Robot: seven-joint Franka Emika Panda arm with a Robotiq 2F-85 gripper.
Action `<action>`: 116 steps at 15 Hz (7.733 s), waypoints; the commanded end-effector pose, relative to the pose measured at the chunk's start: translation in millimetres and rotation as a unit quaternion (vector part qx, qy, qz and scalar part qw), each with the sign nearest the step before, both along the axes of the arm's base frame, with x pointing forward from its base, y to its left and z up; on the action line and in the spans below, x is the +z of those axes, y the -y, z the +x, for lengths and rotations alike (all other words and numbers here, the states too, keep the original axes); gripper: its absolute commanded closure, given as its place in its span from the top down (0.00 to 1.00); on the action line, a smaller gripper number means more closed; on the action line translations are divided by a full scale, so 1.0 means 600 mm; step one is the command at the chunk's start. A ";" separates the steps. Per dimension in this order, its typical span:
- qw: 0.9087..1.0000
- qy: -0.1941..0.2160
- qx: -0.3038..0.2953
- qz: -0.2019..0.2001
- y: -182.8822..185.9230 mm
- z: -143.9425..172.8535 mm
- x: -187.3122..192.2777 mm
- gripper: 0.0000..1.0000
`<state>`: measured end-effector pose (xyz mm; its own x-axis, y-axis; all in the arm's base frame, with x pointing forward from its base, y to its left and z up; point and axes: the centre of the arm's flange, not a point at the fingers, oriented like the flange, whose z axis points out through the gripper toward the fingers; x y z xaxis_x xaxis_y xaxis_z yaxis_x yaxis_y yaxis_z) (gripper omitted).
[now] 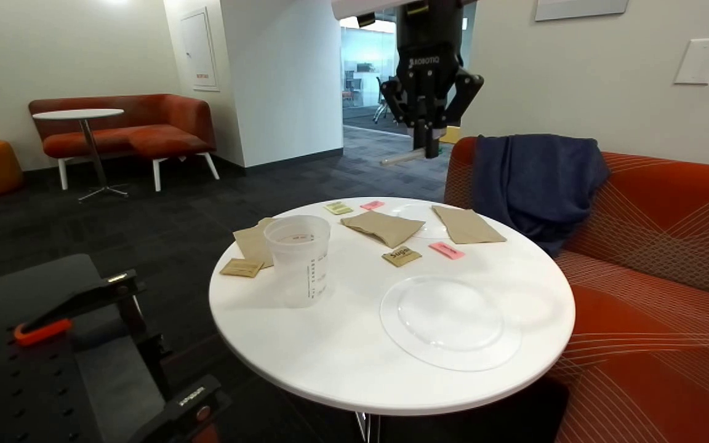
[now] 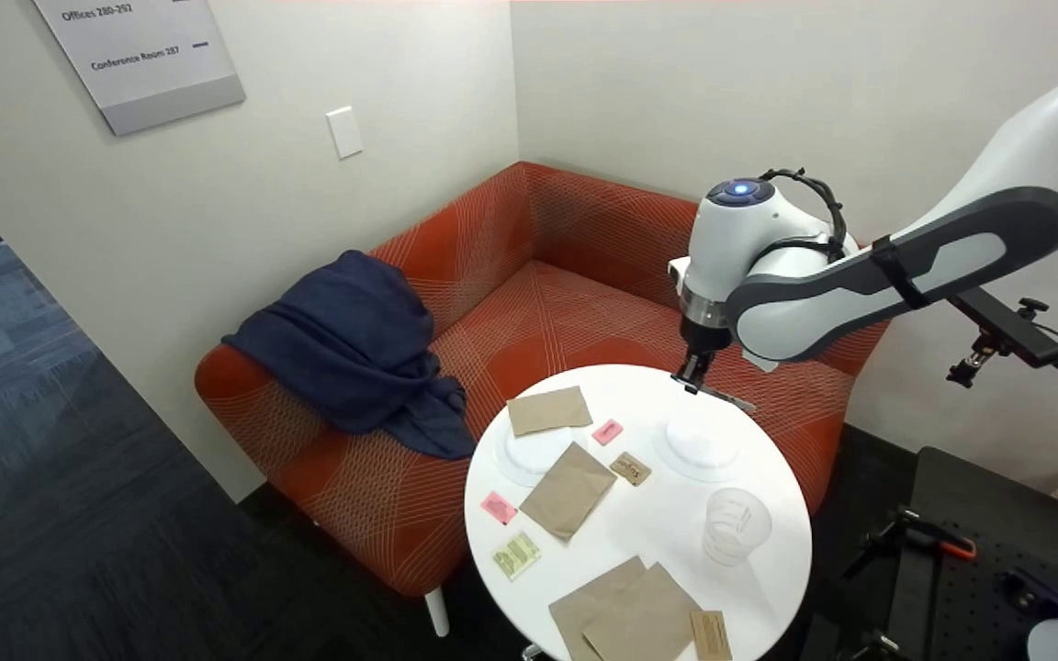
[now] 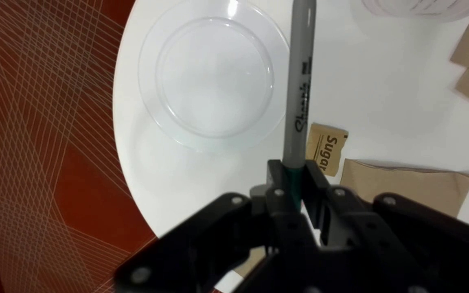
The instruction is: Put the pen in the cup
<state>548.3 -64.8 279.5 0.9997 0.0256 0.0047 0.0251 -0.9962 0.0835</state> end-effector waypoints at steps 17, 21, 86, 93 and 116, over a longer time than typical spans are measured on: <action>0.963 0.061 0.223 0.139 0.018 0.005 -0.031 0.04; 0.938 0.079 0.289 0.176 0.029 0.001 -0.029 0.04; 0.486 0.153 0.676 0.532 -0.020 -0.066 -0.128 0.04; 0.480 0.163 0.680 0.529 -0.011 -0.057 -0.141 0.04; 0.431 0.215 0.679 0.555 0.019 -0.061 -0.265 0.04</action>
<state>505.2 -69.8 126.5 -0.0334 0.3259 0.9448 0.8635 0.4854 -0.1369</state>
